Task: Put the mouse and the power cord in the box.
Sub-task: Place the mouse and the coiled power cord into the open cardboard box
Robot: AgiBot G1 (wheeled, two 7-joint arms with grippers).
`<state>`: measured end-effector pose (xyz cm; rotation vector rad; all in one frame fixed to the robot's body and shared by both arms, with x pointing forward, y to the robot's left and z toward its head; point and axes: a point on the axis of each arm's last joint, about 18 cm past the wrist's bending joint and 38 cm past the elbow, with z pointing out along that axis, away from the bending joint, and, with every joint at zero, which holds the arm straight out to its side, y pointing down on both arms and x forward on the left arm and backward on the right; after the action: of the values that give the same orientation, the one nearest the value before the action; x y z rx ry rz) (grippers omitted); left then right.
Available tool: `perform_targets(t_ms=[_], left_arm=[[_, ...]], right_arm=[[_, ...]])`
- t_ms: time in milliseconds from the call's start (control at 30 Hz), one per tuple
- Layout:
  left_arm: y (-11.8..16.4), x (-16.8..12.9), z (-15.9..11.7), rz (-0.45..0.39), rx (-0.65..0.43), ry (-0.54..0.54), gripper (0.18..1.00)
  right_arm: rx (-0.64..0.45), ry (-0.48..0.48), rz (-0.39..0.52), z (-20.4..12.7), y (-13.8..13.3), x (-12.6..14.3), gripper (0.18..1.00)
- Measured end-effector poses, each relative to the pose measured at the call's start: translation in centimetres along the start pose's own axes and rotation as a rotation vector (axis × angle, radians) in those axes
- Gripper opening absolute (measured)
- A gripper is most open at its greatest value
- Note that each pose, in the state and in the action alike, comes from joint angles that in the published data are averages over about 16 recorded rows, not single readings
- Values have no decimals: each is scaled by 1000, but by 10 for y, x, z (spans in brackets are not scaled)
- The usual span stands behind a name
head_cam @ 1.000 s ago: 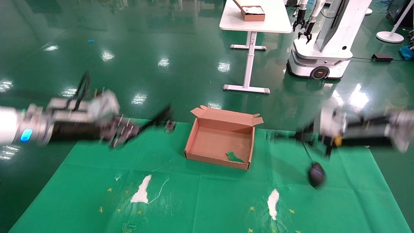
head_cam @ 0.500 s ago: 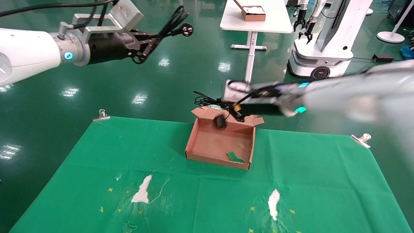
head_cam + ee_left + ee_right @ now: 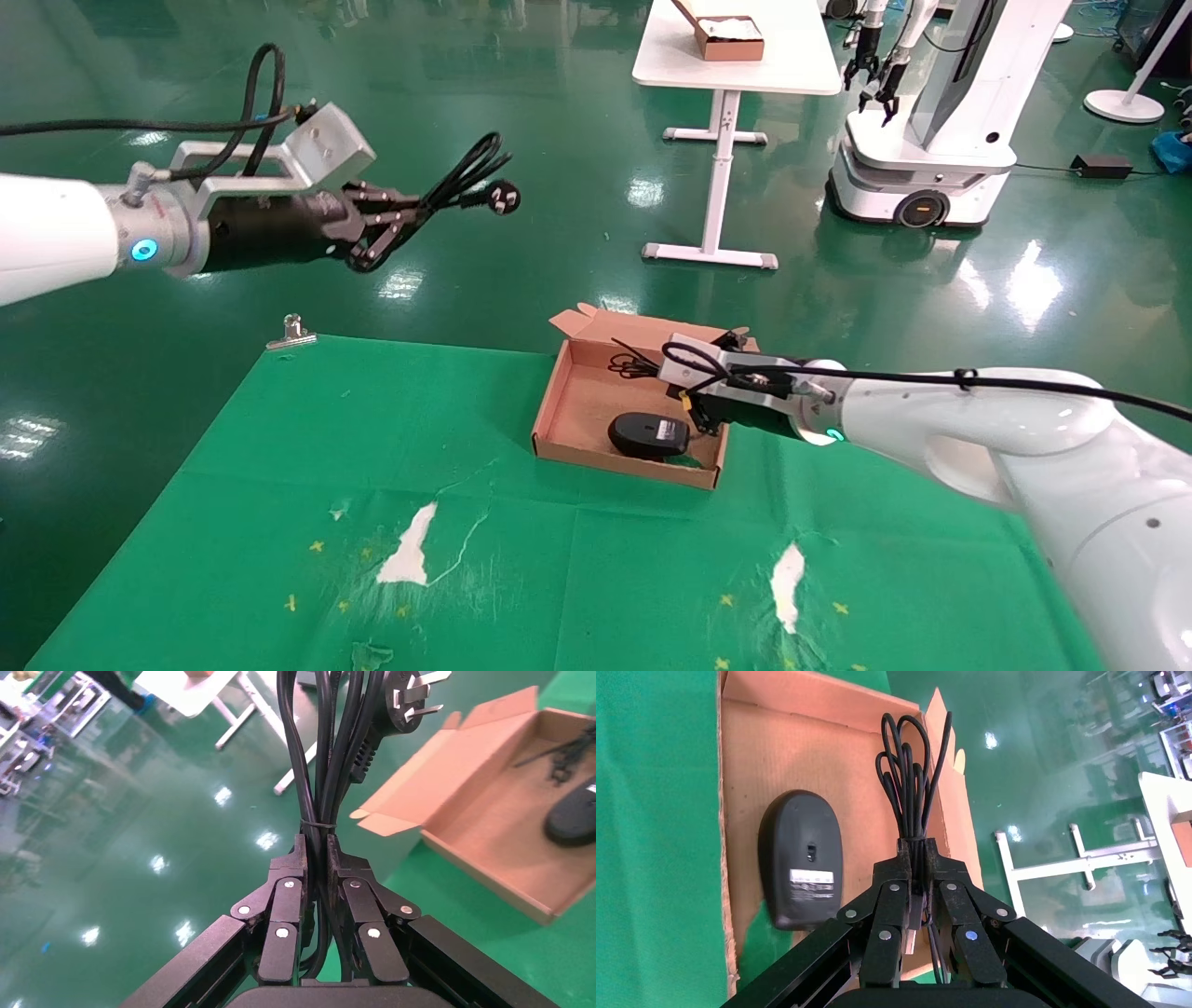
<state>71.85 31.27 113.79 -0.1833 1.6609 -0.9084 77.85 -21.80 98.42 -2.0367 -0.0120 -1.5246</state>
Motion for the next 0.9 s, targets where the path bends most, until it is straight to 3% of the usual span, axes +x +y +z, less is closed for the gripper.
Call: perform_targets(t_ms=[233,433,700,900], left_arm=[[0,13,7,38,4,40,232],[-10,27,32,101,-4,29,232],[-28,63,73,184,14,22,231],[-31,111,95,173,53,107,231]], right_arm=[[-11,23,20,0,1,4,227],[-27,74,24,-5,3,22,263],[-80,174,-6,-36,19,71,365],[-114,238,-42,-83,41,117,480]])
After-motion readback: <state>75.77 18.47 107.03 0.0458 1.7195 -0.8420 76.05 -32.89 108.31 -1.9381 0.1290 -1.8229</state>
